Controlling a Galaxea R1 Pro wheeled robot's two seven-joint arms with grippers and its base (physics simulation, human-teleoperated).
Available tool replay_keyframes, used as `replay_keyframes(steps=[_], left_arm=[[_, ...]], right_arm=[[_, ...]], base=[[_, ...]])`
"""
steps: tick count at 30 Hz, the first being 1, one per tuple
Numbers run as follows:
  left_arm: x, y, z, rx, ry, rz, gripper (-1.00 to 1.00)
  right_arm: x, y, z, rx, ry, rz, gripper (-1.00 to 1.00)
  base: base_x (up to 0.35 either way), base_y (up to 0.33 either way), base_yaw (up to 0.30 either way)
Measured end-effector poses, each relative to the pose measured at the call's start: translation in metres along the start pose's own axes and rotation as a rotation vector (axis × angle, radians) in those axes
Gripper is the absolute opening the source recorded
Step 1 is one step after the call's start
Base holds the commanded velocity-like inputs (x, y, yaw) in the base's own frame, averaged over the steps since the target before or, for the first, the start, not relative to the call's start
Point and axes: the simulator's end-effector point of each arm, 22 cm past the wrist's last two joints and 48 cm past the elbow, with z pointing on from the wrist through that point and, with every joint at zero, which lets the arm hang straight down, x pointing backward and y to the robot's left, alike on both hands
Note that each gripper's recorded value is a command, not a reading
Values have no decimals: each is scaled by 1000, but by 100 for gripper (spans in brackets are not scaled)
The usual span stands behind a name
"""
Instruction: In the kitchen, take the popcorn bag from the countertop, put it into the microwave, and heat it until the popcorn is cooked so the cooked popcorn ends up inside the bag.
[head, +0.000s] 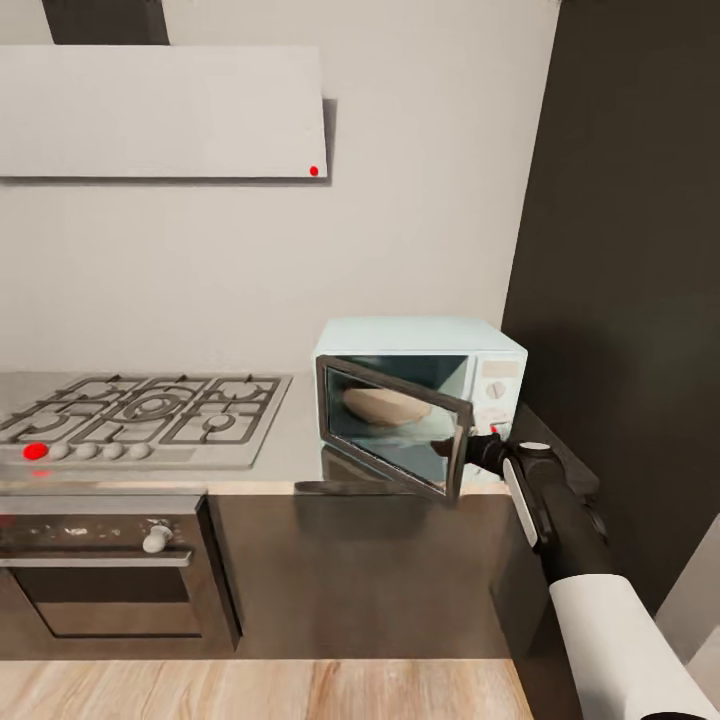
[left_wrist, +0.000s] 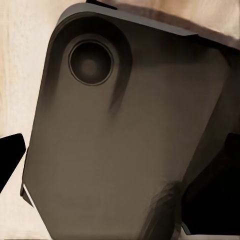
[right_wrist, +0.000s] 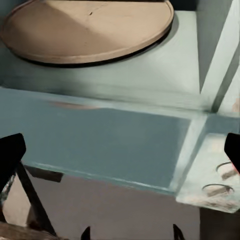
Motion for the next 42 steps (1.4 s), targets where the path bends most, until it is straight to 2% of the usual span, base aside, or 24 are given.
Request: replay_keyframes(steps=[8, 14, 22, 39, 42], left_arm=[[0, 0, 0, 0, 0, 0, 100], [0, 1, 0, -1, 0, 0, 100], [0, 1, 0, -1, 0, 0, 100], [0, 0, 0, 1, 0, 12, 100], [0, 0, 0, 0, -1, 12, 100]], right_arm=[[0, 0, 0, 0, 1, 2, 100], [8, -2, -1, 6, 40, 10, 100], [9, -2, -1, 8, 45, 9, 100], [8, -3, -2, 8, 43, 10, 100], [8, -13, -4, 35, 43, -9, 100]], base=[[-231, 223, 0], [-232, 224, 0], [-219, 221, 0], [-16, 283, 0], [0, 314, 0]])
